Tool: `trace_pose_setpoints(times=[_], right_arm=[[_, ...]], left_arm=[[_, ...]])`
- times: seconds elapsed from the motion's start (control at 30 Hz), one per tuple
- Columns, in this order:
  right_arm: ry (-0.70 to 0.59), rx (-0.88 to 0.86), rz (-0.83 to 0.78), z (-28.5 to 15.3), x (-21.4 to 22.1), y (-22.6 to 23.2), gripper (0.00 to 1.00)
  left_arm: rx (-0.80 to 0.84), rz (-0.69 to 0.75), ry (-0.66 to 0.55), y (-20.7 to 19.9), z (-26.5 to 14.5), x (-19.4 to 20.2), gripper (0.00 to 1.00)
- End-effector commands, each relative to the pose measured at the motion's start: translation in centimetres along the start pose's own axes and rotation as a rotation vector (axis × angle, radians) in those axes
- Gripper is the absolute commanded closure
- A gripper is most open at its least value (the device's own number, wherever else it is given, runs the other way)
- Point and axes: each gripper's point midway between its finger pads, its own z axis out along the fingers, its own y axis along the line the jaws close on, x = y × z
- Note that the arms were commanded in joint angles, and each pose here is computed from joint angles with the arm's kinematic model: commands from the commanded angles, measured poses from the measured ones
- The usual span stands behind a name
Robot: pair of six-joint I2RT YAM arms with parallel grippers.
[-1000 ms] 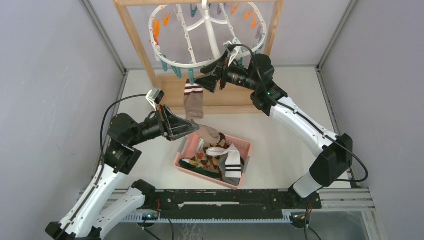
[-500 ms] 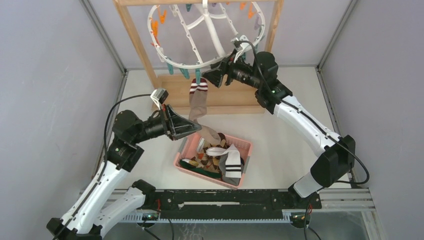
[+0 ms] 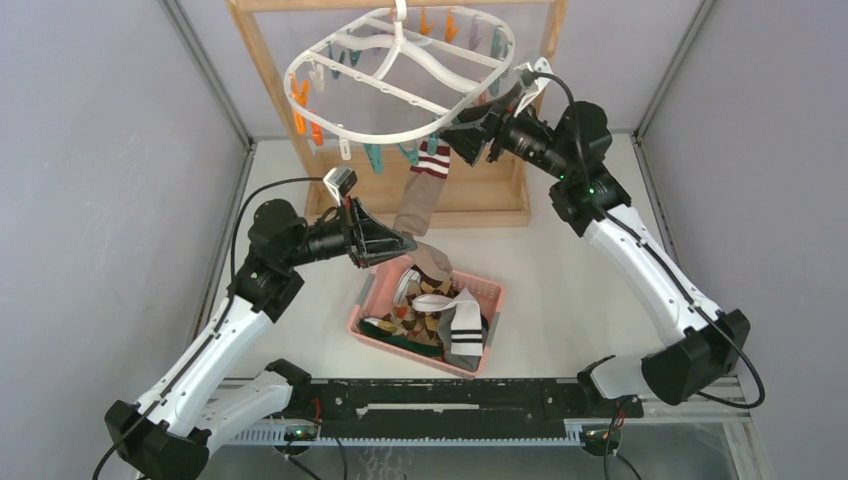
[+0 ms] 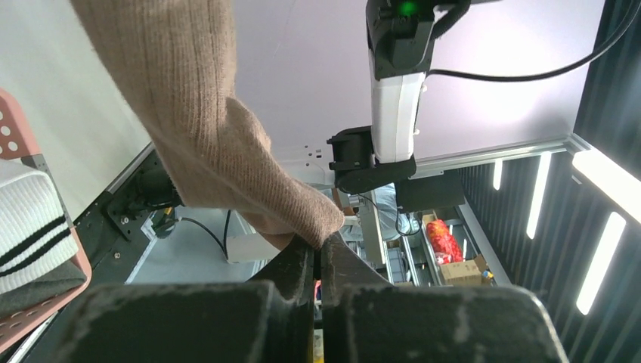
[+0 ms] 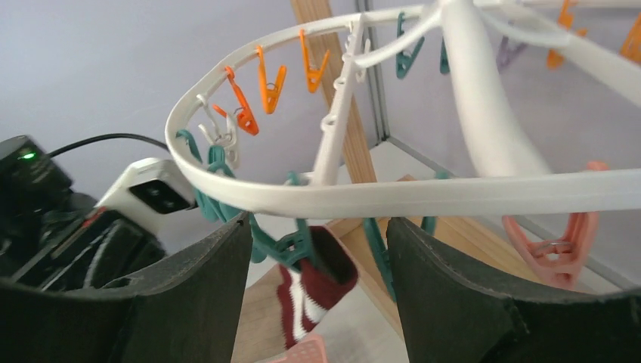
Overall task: Remove the socks clipped to the hanger
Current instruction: Remove the sock from the hanger.
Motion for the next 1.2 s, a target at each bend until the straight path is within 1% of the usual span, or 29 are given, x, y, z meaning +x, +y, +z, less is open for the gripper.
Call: trace_pose_setpoints(times=[0.0, 0.2, 0.43, 0.6, 0.93, 1.17], right_arm=[[-0.05, -0.078, -0.038, -1.9, -2.6, 3.0, 0.27], [-0.03, -0.144, -0.024, -3.5, -2.6, 4.5, 0.27], [-0.007, -0.198, -0.001, -3.7, -2.0, 4.7, 0.28], [0.008, -0.242, 0.009, -3.0, -1.9, 5.5, 0.32], [0.057, -0.23, -0.013, -1.1, 1.1, 5.9, 0.32], [0.05, -0.279, -0.002, 0.6, 1.4, 7.2, 0.32]], left_arm=[[0.107, 0.133, 0.024, -4.6, -0.3, -0.1, 1.0], [0.116, 0.132, 0.04, -4.8, 0.0, -0.3, 1.0], [0.119, 0.129, 0.052, -4.9, 0.1, -0.3, 1.0], [0.12, 0.127, 0.053, -4.9, 0.2, -0.4, 1.0], [0.122, 0.125, 0.057, -5.0, 0.2, -0.4, 1.0], [0.121, 0.119, 0.062, -4.8, 0.2, -0.3, 1.0]])
